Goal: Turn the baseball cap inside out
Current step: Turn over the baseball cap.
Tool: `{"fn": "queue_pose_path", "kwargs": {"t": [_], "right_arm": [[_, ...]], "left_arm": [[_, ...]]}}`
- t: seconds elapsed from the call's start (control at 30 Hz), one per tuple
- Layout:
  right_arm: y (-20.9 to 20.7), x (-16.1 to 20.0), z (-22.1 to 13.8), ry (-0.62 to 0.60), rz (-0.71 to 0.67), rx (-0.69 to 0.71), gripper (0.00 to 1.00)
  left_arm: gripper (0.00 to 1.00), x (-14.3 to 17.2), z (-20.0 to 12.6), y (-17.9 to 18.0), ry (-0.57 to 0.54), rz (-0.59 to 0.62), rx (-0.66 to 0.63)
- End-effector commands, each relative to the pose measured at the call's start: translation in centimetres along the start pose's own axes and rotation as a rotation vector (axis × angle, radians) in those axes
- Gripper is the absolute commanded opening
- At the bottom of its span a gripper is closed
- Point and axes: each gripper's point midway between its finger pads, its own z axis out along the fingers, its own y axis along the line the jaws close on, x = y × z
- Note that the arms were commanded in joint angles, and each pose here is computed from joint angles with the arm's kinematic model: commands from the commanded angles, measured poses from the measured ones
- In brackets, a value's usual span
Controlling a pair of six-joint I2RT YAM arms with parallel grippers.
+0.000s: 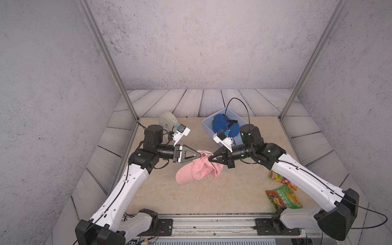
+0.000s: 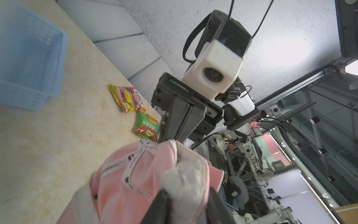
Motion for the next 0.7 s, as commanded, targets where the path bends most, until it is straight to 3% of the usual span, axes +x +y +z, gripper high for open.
{"fn": "queue_pose_path", "kwargs": {"t": [0.0,0.13,0.2,0.33,0.5,0.67], "right_arm": [[2.3,-1.0,-1.2,-0.045,-0.025,-0.046,0.0],[2.6,-0.6,-1.9,-0.062,0.011,-0.035,0.0],[1.7,-0.7,-2.1,-0.078,0.04,0.018,0.0],[-0.2,-1.7,-2.5,-0.151,0.099,0.129,0.0],[-1.8,-2.7,-2.9,-0.22,0.139,0.204,0.0],[-1.6,-3.5,-2.9,-0.249,0.149,0.182,0.0]], "left_arm": [[0.5,-0.4,-2.1,-0.2,-0.042,0.041,-0.004],[0.66,-3.2,-5.2,4.2,-0.223,0.062,-0.347],[0.72,-4.4,-6.0,4.2,-0.292,0.086,-0.42],[0.7,-5.7,-5.9,1.7,-0.39,0.175,-0.413],[0.56,-3.6,-2.3,-0.1,-0.35,0.204,-0.319],[0.54,-1.7,0.6,-0.6,-0.312,0.132,-0.186]]}}
